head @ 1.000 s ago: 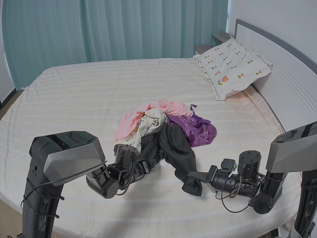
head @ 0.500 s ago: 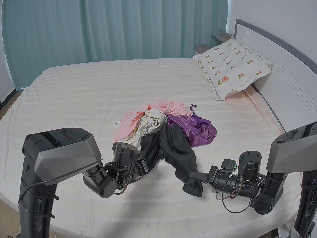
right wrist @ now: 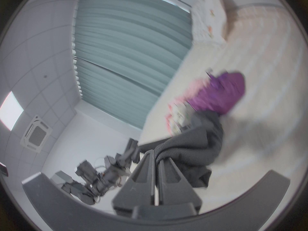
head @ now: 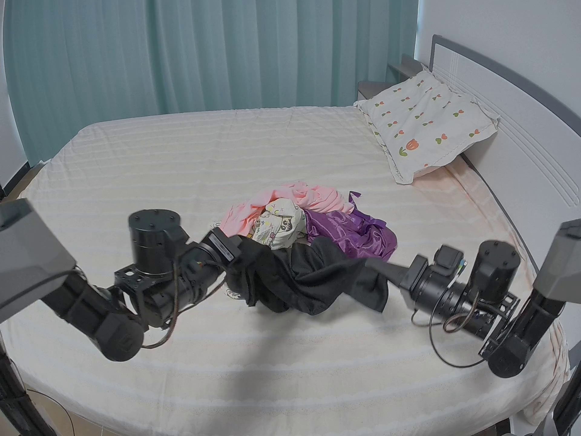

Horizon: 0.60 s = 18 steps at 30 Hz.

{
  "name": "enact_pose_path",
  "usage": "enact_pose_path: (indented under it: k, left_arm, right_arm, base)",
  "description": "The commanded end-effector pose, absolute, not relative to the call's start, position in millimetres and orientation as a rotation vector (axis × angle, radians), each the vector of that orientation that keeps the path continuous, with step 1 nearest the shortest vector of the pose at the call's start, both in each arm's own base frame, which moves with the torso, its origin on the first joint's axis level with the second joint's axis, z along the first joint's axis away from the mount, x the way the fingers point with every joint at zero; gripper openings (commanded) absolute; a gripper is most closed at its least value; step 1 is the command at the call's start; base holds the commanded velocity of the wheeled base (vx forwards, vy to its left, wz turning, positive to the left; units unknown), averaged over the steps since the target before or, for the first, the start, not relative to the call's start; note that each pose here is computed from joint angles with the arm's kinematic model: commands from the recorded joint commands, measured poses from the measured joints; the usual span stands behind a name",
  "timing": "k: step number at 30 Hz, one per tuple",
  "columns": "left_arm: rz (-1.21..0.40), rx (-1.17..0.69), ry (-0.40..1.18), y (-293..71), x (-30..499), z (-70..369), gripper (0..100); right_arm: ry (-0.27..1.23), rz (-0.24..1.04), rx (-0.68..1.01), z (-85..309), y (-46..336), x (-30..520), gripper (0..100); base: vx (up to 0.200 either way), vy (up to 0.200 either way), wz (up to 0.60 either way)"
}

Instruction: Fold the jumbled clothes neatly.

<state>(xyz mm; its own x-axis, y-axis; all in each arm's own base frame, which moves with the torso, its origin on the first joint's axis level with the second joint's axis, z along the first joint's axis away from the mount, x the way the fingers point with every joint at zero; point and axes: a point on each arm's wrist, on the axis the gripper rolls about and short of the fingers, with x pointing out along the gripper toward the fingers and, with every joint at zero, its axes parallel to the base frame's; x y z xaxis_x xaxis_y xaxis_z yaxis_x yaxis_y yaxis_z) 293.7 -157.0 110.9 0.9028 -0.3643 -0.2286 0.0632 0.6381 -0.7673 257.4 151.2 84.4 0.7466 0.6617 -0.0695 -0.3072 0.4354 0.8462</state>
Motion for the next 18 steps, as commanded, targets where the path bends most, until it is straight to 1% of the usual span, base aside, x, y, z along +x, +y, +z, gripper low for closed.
enact_pose_path:
  k: [1, 3, 5, 6, 10, 13, 16, 18]
  left_arm:
    - [-0.336, -0.977, 0.126, -122.1, 255.0, 182.6, 0]
    - [-0.346, -0.988, 0.084, -116.1, 249.6, 193.9, 0]
    - [-0.356, -1.001, 0.038, -108.7, 242.5, 205.7, 0]
    - [-0.362, -1.014, 0.014, -102.8, 235.9, 213.3, 0]
    - [-0.368, -1.063, 0.032, -93.8, 217.8, 218.3, 0]
    - [-0.348, -1.047, 0.1, -90.5, 216.7, 204.1, 0]
    - [-0.341, -1.027, 0.199, -94.5, 223.7, 181.3, 0]
    - [-0.33, -1.022, 0.224, -96.7, 230.6, 174.7, 0]
  right_arm:
    - [-0.086, 0.736, 0.937, 202.2, 130.3, 245.8, 0]
    - [-0.17, 0.758, 0.94, 223.3, 122.8, 236.7, 0]
    - [-0.21, 0.748, 0.943, 232.0, 111.0, 229.8, 0]
    - [-0.211, 0.725, 0.941, 230.0, 104.5, 227.6, 0]
    - [-0.093, 0.657, 0.952, 200.9, 93.7, 217.4, 0]
    - [-0.013, 0.638, 0.959, 184.2, 95.6, 218.6, 0]
    - [0.026, 0.634, 0.957, 175.8, 99.4, 222.4, 0]
    - [0.05, 0.636, 0.957, 171.6, 102.0, 221.7, 0]
  base:
    - [0.0, 0.0, 0.0]
    - [0.0, 0.0, 0.0]
    - [0.0, 0.0, 0.0]
    - [0.0, 0.0, 0.0]
    - [0.0, 0.0, 0.0]
    - [0.0, 0.0, 0.0]
    - [0.0, 0.0, 0.0]
    - [0.0, 0.0, 0.0]
